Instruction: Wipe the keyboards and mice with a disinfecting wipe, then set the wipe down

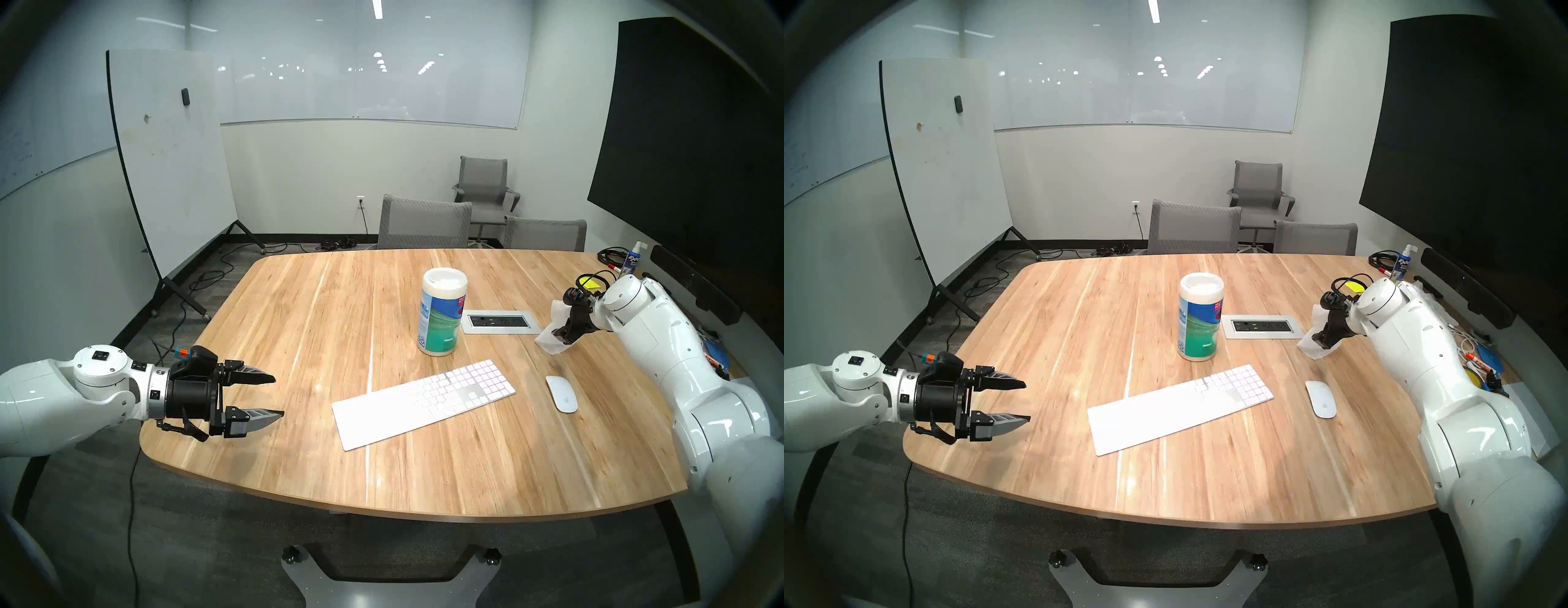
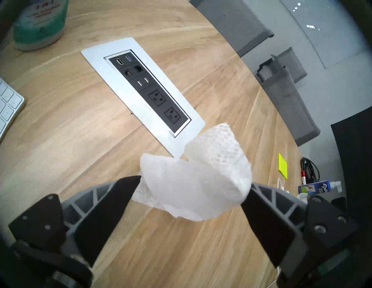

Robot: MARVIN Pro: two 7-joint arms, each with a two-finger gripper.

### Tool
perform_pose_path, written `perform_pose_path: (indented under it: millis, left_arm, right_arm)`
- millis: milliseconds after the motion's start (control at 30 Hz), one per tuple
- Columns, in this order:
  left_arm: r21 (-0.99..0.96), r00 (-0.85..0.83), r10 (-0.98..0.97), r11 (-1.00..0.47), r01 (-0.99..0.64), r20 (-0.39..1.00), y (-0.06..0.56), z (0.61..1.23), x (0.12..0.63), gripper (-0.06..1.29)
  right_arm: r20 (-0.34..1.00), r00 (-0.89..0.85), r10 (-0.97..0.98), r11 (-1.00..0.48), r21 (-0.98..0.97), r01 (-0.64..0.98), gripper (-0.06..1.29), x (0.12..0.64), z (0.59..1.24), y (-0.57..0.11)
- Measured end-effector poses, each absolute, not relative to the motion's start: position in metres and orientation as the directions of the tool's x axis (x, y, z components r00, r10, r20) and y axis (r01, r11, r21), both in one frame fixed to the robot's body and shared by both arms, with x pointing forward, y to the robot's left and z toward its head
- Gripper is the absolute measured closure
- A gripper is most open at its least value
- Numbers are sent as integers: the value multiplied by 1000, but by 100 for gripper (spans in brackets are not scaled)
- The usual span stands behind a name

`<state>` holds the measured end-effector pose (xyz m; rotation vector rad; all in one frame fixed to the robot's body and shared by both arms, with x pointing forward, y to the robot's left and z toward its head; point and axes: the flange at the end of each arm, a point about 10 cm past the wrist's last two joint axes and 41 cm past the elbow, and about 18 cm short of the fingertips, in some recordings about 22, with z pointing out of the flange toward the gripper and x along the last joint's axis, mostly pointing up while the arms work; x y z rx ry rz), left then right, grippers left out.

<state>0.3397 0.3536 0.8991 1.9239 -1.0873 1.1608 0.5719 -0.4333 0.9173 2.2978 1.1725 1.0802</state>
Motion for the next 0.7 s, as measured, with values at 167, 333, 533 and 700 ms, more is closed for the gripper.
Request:
perform_pose_path:
  millis: [167,333,533,700]
  left_arm:
    - [99,270,-324,-458,-884,907,354,899,340,-4]
    - [99,270,-324,-458,-884,907,354,899,340,-4]
    - [99,270,-324,-458,-884,907,354,899,340,-4]
    - [99,269,-324,-458,-884,907,354,899,340,-4]
  right_arm:
    - [496,281,822,-554,576,601,1,566,929,-423]
    - [507,210,836,-497,539,680,1,552,936,-417]
    - [517,170,839,-459,503,732,1,535,941,-416]
    - [524,153,838,-454,514,727,1,523,943,-420]
